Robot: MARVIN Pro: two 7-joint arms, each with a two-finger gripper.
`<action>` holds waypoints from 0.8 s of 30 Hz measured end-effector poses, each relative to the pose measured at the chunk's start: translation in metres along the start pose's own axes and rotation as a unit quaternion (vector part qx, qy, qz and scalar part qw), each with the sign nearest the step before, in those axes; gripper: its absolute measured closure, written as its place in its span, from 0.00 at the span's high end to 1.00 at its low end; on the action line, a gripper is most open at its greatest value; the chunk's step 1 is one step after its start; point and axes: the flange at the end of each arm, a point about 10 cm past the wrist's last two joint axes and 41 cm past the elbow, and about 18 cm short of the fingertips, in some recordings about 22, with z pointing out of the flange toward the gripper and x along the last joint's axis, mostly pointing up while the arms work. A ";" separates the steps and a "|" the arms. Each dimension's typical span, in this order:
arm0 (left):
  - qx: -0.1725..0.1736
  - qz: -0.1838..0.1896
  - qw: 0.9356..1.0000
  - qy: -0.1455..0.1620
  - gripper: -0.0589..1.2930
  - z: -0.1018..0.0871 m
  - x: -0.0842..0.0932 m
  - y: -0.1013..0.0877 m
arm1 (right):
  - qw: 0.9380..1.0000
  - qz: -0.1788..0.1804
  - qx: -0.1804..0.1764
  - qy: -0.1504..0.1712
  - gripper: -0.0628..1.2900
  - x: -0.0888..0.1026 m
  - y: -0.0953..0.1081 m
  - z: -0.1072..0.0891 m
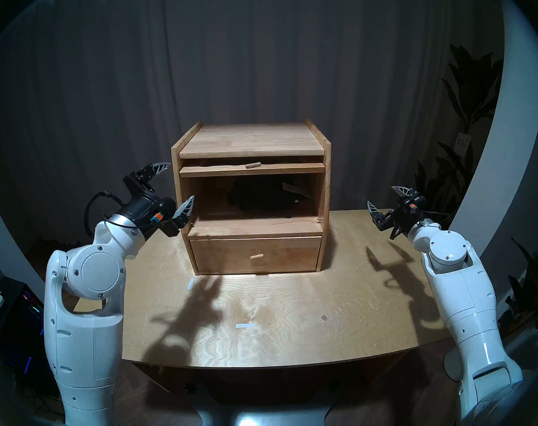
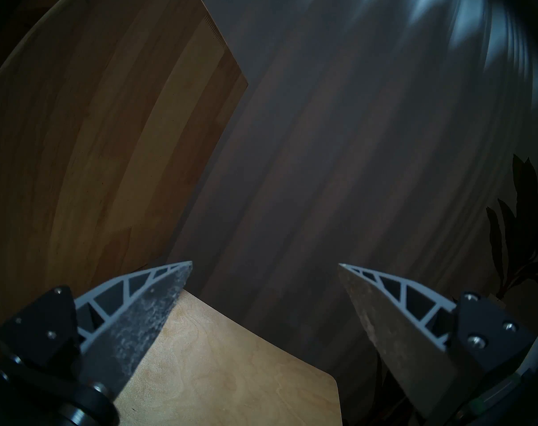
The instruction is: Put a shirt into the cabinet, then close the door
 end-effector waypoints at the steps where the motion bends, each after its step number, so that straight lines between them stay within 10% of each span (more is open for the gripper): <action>1: -0.005 0.006 1.000 -0.003 0.97 -0.004 0.003 0.001 | 1.000 0.000 0.000 0.000 0.97 0.000 0.000 0.000; 14: -0.016 0.020 0.999 0.024 0.97 -0.013 0.068 0.006 | 1.000 0.000 0.000 0.001 0.97 0.001 0.000 0.000; 24: -0.015 0.030 0.999 0.013 0.97 0.032 0.091 0.043 | 1.000 0.000 -0.001 0.002 0.97 0.001 0.001 0.000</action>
